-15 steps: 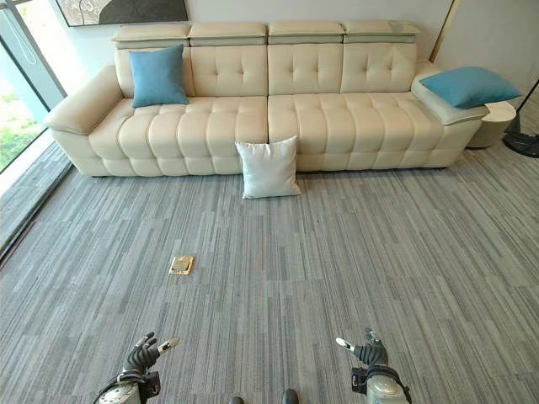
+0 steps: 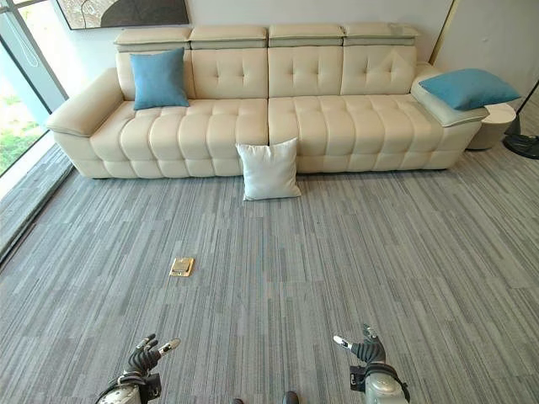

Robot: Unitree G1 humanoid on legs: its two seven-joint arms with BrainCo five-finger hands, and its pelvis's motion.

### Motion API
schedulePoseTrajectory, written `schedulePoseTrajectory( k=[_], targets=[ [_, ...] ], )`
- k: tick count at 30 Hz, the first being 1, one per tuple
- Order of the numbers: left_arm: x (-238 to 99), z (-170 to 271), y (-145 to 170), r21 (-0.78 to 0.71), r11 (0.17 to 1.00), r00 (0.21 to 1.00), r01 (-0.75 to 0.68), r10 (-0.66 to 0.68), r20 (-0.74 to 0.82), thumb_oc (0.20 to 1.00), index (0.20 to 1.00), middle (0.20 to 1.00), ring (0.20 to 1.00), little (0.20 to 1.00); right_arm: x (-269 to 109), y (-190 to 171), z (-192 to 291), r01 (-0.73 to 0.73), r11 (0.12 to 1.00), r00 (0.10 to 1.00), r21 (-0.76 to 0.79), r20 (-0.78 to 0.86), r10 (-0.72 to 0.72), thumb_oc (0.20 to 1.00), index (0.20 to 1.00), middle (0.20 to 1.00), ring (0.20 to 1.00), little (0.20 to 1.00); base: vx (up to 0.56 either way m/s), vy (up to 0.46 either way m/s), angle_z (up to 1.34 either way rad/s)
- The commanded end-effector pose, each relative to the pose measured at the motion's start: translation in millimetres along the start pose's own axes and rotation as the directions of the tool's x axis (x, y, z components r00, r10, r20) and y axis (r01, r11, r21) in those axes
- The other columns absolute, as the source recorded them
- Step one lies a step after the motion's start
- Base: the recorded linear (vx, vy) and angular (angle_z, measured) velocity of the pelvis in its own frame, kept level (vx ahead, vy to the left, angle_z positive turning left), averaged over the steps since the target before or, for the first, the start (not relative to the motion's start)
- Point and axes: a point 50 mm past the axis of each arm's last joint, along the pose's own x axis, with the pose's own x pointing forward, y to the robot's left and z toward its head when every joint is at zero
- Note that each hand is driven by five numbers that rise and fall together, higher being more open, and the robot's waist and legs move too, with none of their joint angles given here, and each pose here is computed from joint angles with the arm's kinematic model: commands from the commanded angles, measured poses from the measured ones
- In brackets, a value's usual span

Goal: Pick up all the scattered cushions and arrange them neatly on the sofa.

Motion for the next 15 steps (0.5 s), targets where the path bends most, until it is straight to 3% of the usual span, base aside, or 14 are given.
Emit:
schedulePoseTrajectory(
  k=[1,15],
  targets=[
    [5,12,-5,0.007,1.000,0.999,0.005,-0.006,0.042,1.000,1.000,1.000,1.000,1.000,4,1,13,0.003,1.000,0.999,-0.009,0.050,-0.002,1.000,1.000,1.000,1.000,1.000,0.00,0.000,0.00],
    [3,5,-9,0.076,0.996,0.999,0.035,-0.036,0.019,1.000,1.000,1.000,1.000,1.000,0,1,2,0.004,0.999,1.000,-0.033,0.018,-0.004,1.000,1.000,1.000,1.000,1.000,0.00,-0.001,0.01]
  ],
)
